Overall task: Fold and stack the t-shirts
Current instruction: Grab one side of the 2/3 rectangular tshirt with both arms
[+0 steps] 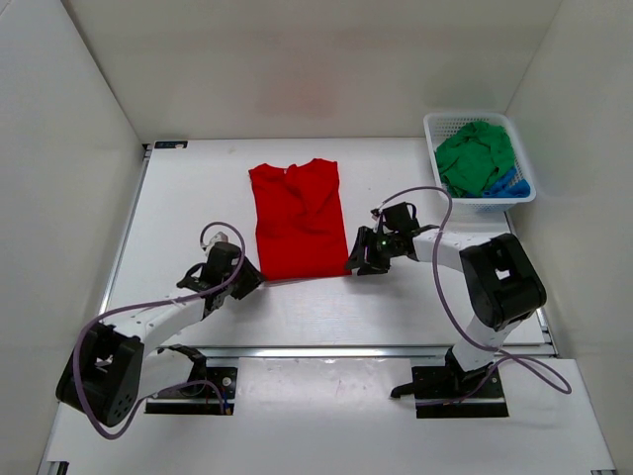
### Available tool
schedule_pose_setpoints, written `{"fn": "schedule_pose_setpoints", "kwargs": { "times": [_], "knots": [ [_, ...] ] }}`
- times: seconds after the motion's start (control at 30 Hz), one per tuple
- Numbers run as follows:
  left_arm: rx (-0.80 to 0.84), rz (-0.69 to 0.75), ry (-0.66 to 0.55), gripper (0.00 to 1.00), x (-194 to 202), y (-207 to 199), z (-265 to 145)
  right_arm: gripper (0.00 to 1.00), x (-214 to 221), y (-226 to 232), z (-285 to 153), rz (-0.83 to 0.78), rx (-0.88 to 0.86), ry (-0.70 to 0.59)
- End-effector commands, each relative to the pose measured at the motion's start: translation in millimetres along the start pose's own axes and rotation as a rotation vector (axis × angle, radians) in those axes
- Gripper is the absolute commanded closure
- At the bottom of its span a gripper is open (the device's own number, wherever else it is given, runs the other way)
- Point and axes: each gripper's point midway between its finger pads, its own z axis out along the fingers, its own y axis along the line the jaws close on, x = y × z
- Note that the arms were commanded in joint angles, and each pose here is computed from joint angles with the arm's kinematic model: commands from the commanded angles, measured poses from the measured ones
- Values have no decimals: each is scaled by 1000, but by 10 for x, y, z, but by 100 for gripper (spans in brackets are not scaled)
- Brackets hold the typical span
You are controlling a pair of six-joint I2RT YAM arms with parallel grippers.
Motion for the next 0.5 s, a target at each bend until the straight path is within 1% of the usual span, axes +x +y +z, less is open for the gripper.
{"fn": "schedule_pose_setpoints", "kwargs": {
  "times": [0.0, 0.13, 0.17, 0.2, 0.23, 0.27, 0.3, 0.33, 0.37, 0.47],
  "knots": [
    [40, -76, -87, 54, -151, -157, 32, 52, -74, 29, 90, 30, 6, -77],
    [57, -120, -96, 54, -149, -236, 131, 53, -5, 16, 195, 45, 32, -64],
    [67, -112, -94, 54, -129, -275, 151, 53, 7, 34, 205, 60, 32, -63],
    [68, -112, -91, 55, -136, -324, 193, 56, 5, 28, 225, 61, 39, -64],
    [71, -107, -78, 59, -117, -381, 231, 63, 10, 16, 238, 71, 46, -63],
    [74, -101, -58, 76, -75, -412, 256, 70, 7, -5, 256, 79, 51, -63],
    [66, -92, -35, 97, -38, -434, 298, 90, 59, -7, 267, 79, 50, -46],
    [57, -67, -18, 100, 7, -440, 330, 100, 63, -25, 263, 76, 52, -46],
    [42, -69, -3, 100, 30, -405, 337, 100, 39, -17, 261, 71, 53, -52],
    [32, -35, 41, 100, 188, -256, 256, 100, 169, -113, 180, 56, 76, -18]
  ]
}}
